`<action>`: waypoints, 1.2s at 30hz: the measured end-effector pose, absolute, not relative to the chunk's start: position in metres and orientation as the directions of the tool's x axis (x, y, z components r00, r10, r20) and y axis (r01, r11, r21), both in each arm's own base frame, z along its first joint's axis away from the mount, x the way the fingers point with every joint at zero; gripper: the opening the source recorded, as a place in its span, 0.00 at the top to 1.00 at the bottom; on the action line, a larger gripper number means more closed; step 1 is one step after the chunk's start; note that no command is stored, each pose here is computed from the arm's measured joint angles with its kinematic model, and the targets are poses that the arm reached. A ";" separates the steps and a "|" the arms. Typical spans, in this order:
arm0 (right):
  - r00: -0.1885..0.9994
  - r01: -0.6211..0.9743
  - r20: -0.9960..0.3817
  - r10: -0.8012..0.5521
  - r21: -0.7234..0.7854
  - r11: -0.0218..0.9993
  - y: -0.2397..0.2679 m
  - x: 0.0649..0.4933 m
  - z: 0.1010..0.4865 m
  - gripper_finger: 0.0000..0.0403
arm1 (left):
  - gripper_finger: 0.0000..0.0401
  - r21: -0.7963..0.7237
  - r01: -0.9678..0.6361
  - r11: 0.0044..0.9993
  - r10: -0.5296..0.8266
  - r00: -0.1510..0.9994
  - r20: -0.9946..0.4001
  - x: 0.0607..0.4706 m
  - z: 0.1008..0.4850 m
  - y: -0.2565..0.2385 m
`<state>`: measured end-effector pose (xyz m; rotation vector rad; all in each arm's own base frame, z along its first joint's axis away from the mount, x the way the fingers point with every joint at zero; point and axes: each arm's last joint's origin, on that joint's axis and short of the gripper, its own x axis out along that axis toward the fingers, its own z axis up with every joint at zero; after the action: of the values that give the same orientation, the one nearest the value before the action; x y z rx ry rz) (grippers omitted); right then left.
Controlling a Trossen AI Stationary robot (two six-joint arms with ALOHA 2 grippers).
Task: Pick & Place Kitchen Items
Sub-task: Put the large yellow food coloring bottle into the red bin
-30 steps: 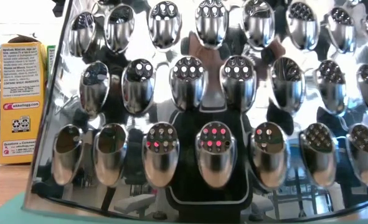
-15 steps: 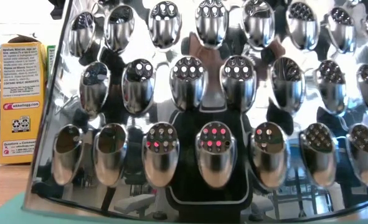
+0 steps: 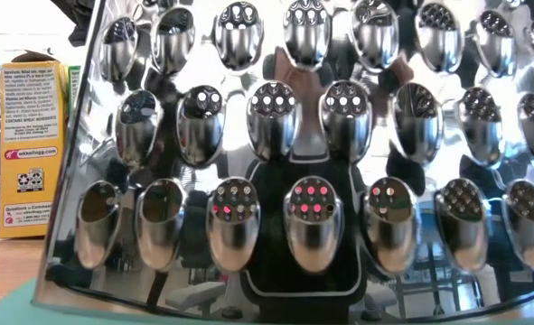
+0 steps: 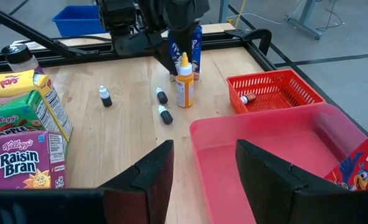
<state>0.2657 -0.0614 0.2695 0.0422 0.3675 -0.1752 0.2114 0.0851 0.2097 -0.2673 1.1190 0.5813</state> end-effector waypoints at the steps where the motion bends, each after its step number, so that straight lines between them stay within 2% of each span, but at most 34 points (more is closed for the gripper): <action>1: 0.920 0.178 -0.357 -0.163 0.009 0.984 -0.061 0.266 0.270 0.59 | 0.55 0.084 -0.564 0.822 0.302 0.305 -0.903 0.211 0.208 0.085; 4: 0.922 0.178 -0.351 -0.164 0.009 0.984 -0.062 0.266 0.270 0.59 | 0.59 0.088 -0.565 0.821 0.303 0.300 -0.904 0.210 0.207 0.085; 12: 0.922 0.178 -0.351 -0.164 0.009 0.984 -0.062 0.266 0.270 0.59 | 0.84 0.072 -0.531 0.844 0.300 0.358 -0.884 0.215 0.209 0.086; 19: 0.922 0.178 -0.352 -0.163 0.009 0.984 -0.062 0.266 0.270 0.59 | 0.99 0.060 -0.537 0.841 0.294 0.361 -0.885 0.215 0.209 0.086; 24: 0.921 0.180 -0.352 -0.163 0.015 0.983 -0.062 0.266 0.270 0.59 | 0.92 0.035 -0.552 0.833 0.287 0.378 -0.880 0.217 0.210 0.086; 31: 0.921 0.180 -0.352 -0.164 0.015 0.983 -0.062 0.266 0.270 0.59 | 0.77 -0.129 -0.567 0.814 0.233 0.521 -0.821 0.232 0.212 0.088; 36: 0.921 0.180 -0.354 -0.163 0.015 0.984 -0.061 0.266 0.270 0.59 | 0.70 -0.215 -0.603 0.768 0.182 0.526 -0.831 0.246 0.195 0.092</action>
<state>0.2660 -0.0615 0.2701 0.0479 0.3596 -0.1762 0.2459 0.0922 0.1954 -0.5232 0.9023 0.4955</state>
